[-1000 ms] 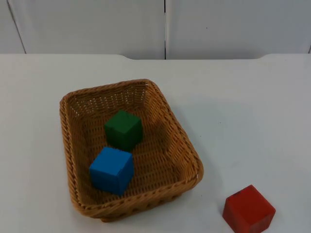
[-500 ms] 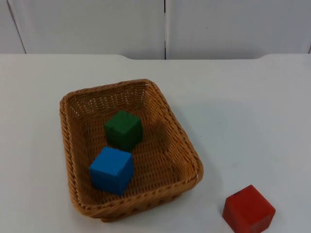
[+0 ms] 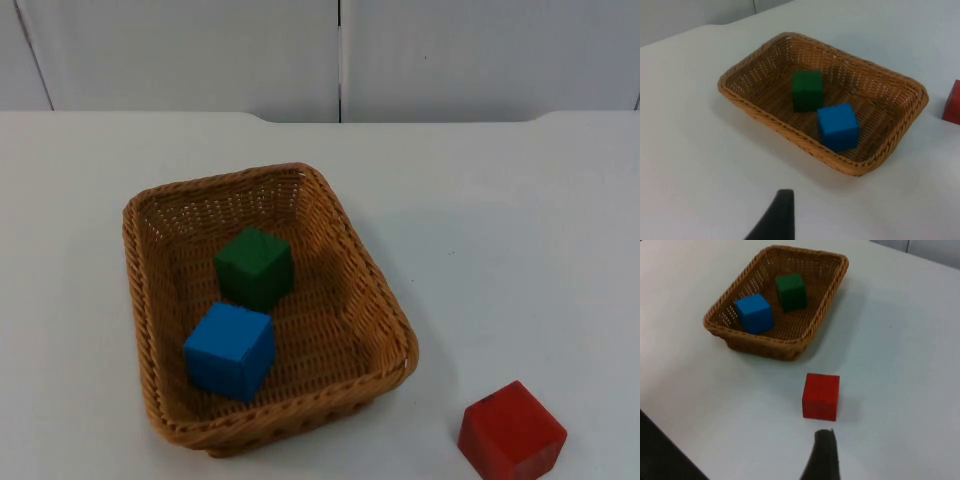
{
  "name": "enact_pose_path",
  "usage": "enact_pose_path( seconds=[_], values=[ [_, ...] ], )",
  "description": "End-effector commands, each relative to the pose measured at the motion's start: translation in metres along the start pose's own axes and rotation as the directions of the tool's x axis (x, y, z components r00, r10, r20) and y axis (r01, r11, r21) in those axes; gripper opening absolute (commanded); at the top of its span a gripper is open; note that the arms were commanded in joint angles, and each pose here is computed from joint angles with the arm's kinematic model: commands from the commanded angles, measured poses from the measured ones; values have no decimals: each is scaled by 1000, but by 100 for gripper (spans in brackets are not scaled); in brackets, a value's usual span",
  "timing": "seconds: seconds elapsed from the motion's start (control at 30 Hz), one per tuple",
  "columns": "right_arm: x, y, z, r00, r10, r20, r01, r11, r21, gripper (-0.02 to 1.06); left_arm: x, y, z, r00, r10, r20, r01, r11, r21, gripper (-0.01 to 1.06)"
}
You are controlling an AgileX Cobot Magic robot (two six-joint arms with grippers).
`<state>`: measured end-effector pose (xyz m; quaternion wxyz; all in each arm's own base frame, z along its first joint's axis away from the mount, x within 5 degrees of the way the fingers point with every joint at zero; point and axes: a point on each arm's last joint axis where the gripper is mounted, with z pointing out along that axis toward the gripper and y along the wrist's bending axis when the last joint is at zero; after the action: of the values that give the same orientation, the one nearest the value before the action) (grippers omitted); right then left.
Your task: Pick up one cube with each hand and place exactly two cubes into the same basket, leaving the remaining cube outside.
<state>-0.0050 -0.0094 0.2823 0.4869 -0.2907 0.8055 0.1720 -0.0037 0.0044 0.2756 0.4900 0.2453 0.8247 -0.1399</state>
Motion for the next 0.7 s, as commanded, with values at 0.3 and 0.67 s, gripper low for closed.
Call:
enact_pose_path(
  seconds=[0.3, 0.67],
  values=[
    [0, 2, 3, 1000, 18, 12, -18, 1000, -21, 66, 0, 1, 1, 1000, 5, 9, -5, 1000, -2, 100],
    [1, 2, 3, 1000, 16, 11, -16, 1000, -21, 66, 0, 0, 1, 1000, 4, 9, -4, 1000, -1, 100]
  ],
)
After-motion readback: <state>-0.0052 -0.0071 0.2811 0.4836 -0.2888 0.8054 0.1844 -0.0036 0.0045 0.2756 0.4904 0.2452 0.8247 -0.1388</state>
